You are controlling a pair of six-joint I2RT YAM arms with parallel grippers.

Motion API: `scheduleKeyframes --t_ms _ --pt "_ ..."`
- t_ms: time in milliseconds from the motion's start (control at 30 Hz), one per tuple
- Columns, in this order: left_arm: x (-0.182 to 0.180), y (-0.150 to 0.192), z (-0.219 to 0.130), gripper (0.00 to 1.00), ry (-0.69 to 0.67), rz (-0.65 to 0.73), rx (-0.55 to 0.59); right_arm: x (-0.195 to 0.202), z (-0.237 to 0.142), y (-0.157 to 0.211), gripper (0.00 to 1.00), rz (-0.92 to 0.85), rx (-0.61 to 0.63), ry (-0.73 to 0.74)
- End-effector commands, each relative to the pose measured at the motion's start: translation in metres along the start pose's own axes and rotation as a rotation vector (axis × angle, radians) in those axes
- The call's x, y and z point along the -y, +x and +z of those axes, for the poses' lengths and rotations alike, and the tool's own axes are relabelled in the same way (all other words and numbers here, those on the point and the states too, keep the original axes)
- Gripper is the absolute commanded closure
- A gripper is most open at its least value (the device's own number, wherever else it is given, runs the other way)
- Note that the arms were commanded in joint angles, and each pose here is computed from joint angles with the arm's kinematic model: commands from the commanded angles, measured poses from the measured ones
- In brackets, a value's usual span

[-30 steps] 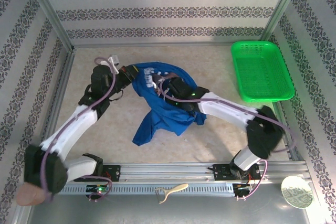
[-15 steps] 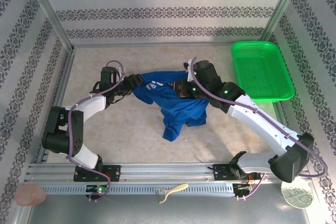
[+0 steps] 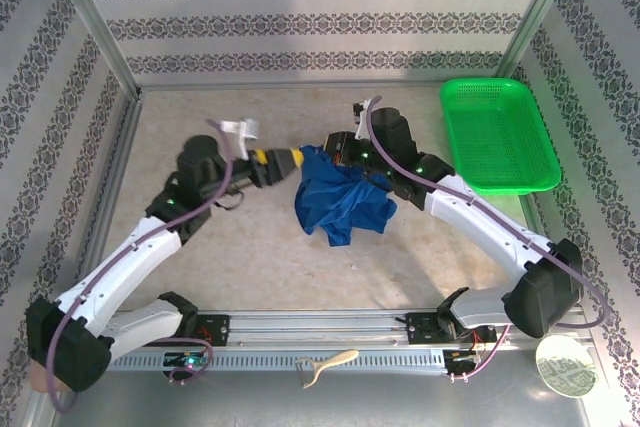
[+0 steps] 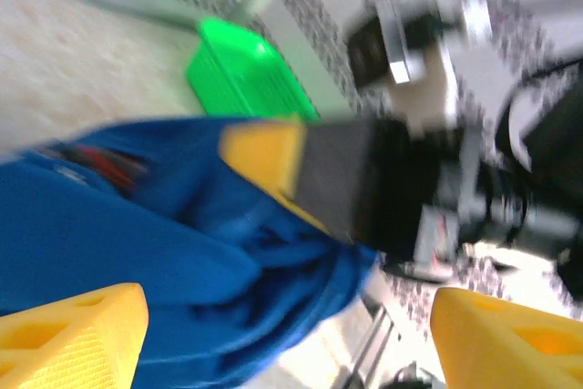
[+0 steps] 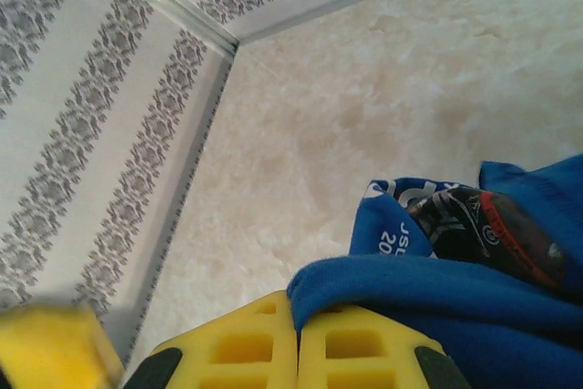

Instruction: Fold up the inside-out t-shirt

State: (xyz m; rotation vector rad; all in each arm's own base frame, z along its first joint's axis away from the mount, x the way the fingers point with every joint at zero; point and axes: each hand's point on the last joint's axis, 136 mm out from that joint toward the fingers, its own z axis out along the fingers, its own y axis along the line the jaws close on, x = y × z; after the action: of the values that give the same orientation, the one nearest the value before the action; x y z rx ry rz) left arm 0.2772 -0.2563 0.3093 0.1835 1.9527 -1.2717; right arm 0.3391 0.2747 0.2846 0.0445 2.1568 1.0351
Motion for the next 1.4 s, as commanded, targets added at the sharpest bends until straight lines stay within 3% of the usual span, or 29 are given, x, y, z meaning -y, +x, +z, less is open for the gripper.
scheduleKeyframes --t_ms 0,67,167,267,400,533,633,700,833,967,1067,1167,1267,1300,1367 --pt "-0.021 0.047 0.04 0.19 -0.122 0.063 -0.059 -0.035 -0.014 -0.038 1.0 0.08 0.135 -0.151" --pt "-0.027 0.07 0.063 0.19 -0.144 0.067 -0.07 -0.04 -0.021 -0.049 1.0 0.139 0.188 -0.193" --pt "-0.063 0.098 0.088 0.19 -0.247 0.039 -0.077 -0.051 -0.033 -0.064 1.0 0.215 0.253 -0.279" --pt "-0.101 0.12 0.093 0.19 -0.35 0.042 -0.104 -0.072 -0.053 -0.081 1.0 0.214 0.286 -0.347" --pt "-0.139 0.133 0.066 0.17 -0.472 0.058 -0.14 -0.11 -0.099 -0.109 1.0 0.169 0.333 -0.456" --pt "-0.162 0.104 0.015 0.16 -0.521 0.003 -0.046 -0.119 -0.132 -0.119 1.0 0.123 0.371 -0.472" --pt "-0.135 0.07 -0.011 0.14 -0.453 0.034 0.021 -0.102 -0.124 -0.106 1.0 0.11 0.328 -0.424" --pt "-0.097 0.048 -0.024 0.14 -0.373 0.09 0.041 -0.087 -0.112 -0.096 1.0 0.119 0.288 -0.41" --pt "-0.043 0.013 -0.028 0.13 -0.237 0.091 0.093 -0.075 -0.094 -0.078 1.0 0.102 0.214 -0.397" --pt "-0.007 0.004 0.009 0.12 -0.102 0.15 0.03 -0.069 -0.086 -0.068 1.0 0.092 0.174 -0.375" --pt "0.008 0.018 0.044 0.11 -0.032 0.207 -0.05 -0.067 -0.084 -0.061 1.0 0.089 0.159 -0.366" --pt "0.006 0.037 0.072 0.11 -0.028 0.226 -0.117 -0.068 -0.084 -0.058 1.0 0.086 0.155 -0.364" --pt "-0.015 0.042 0.087 0.12 -0.098 0.213 -0.114 -0.072 -0.088 -0.059 1.0 0.094 0.158 -0.378" --pt "-0.022 0.039 0.09 0.16 -0.128 0.222 -0.1 -0.075 -0.091 -0.06 1.0 0.093 0.159 -0.385" --pt "-0.033 0.026 0.091 0.46 -0.178 0.23 -0.066 -0.079 -0.098 -0.064 1.0 0.089 0.165 -0.391"
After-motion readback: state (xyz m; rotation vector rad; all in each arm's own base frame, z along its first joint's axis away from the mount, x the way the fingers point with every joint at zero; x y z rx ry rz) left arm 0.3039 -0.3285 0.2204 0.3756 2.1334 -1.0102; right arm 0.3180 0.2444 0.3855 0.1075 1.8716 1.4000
